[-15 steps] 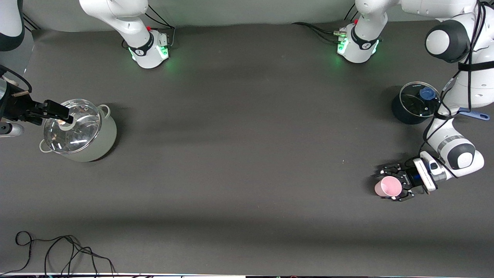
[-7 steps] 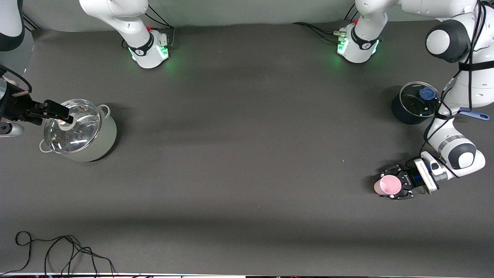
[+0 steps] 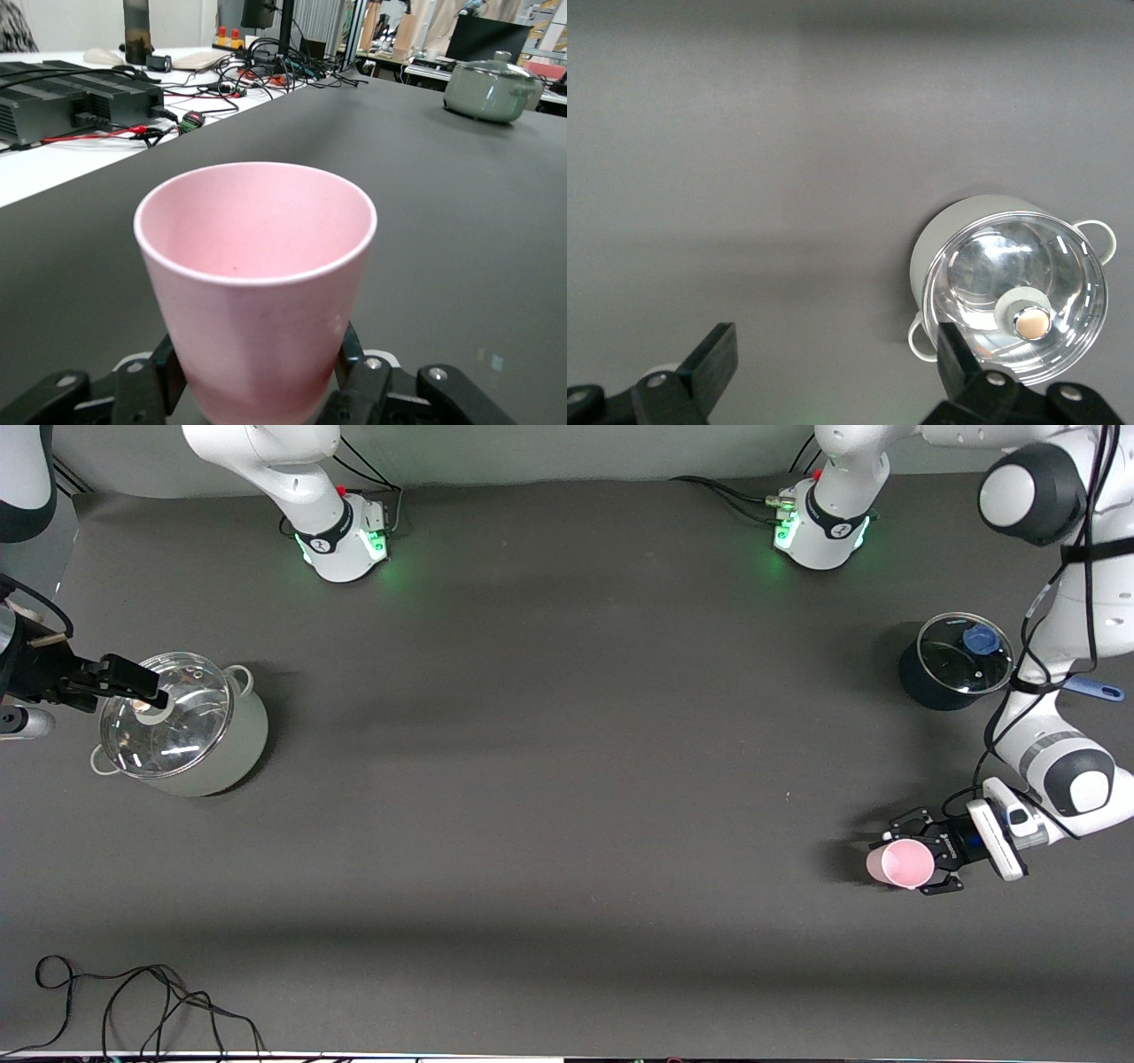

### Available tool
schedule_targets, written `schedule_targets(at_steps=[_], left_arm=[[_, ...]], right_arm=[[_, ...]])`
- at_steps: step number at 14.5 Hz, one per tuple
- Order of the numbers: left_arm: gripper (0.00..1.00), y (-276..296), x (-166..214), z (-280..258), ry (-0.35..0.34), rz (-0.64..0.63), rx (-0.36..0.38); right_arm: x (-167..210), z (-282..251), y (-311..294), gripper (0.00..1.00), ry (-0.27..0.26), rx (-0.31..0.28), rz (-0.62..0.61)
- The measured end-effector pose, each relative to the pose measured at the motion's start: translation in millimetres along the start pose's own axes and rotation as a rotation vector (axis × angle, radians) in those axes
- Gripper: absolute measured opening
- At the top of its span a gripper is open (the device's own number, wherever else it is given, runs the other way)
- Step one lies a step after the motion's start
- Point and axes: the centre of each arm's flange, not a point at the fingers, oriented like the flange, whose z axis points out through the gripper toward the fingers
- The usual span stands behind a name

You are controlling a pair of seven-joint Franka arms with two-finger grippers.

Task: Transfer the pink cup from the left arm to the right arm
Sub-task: 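Lift the pink cup and carry it toward the table's middle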

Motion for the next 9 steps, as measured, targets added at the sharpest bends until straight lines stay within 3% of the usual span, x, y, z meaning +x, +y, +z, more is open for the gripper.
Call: schedule_targets(at_steps=[4,9], left_arm=[[0.67,38,93,45,-0.054,-0.095,-0.060],[0.67,105,179,131,-0.103,-0.173,-0.194]], right_arm=[[0,0,0,1.00,0.000,0.000,0.000],[0,0,0,1.00,0.000,0.000,0.000]])
